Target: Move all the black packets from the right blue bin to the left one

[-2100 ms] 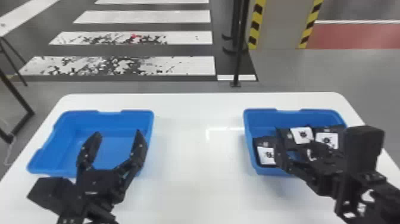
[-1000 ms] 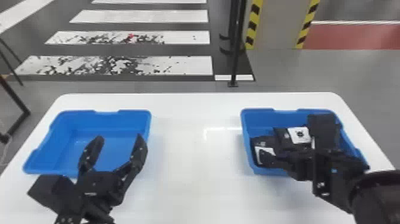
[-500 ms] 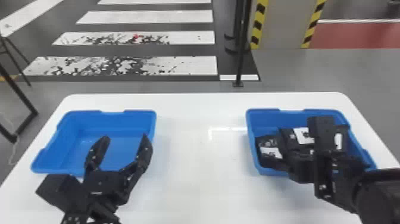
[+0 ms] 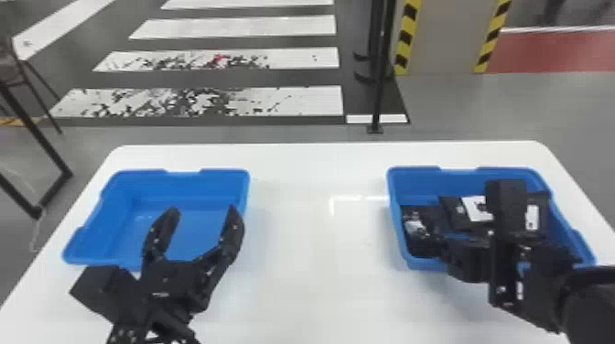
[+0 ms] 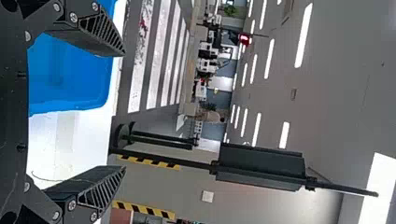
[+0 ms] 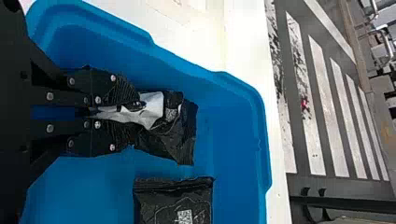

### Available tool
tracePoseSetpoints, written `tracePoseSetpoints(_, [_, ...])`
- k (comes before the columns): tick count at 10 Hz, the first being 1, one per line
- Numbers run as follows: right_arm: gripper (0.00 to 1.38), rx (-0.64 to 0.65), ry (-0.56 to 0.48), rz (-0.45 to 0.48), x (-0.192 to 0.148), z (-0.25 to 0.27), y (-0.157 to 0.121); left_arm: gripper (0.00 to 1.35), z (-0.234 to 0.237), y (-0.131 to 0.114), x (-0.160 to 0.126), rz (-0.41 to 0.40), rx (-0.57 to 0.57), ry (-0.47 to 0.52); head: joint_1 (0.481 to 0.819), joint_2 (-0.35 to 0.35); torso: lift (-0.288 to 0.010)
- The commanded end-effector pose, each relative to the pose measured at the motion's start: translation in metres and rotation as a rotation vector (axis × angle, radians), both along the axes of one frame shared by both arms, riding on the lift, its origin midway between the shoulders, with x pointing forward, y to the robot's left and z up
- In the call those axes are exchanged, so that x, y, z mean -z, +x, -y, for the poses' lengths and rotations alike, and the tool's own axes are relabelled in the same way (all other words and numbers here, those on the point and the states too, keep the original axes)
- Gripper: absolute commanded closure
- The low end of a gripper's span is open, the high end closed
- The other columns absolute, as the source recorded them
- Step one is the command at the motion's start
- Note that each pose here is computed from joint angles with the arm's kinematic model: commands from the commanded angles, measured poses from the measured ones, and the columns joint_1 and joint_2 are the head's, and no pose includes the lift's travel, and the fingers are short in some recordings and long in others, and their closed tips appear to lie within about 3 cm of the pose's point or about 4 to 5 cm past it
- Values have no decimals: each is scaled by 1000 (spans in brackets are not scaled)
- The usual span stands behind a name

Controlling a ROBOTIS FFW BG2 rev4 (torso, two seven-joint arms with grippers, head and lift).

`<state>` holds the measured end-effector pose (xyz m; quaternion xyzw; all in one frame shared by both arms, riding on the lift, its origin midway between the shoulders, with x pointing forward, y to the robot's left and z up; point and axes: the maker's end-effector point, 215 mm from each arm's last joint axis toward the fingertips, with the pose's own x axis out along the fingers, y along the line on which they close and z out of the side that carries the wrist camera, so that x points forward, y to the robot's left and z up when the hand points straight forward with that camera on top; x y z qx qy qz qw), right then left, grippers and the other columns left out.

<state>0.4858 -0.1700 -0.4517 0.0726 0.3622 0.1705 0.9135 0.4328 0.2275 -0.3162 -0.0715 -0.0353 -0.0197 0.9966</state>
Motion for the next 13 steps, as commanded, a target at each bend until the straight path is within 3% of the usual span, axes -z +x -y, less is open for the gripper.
tracePoseSetpoints(1, [1154,21,12,105,-28,4,11,197,2,0,6,-23,3,-43,695,70,-168])
tracePoseSetpoints(4, [1154,40,46,302,-99,16,14,197,7,0,9,-34,8,-148,695,53,-168])
tracePoseSetpoints(6, [1154,-94,279,431,-132,-10,32,197,22,1,9,-51,49,-362,695,52,-168])
tracePoseSetpoints(8, [1154,-275,507,410,-140,-75,20,200,29,4,-7,-5,87,-485,695,78,-168])
tracePoseSetpoints(10, [1154,-427,702,313,-134,-142,-4,200,44,8,-23,30,136,-532,695,127,-168])
tracePoseSetpoints(11, [1153,-487,742,268,-131,-172,-20,200,46,9,-34,64,141,-490,695,160,-168])
tracePoseSetpoints(13, [1153,-564,786,195,-123,-214,-42,200,55,9,-34,60,161,-453,695,225,-168])
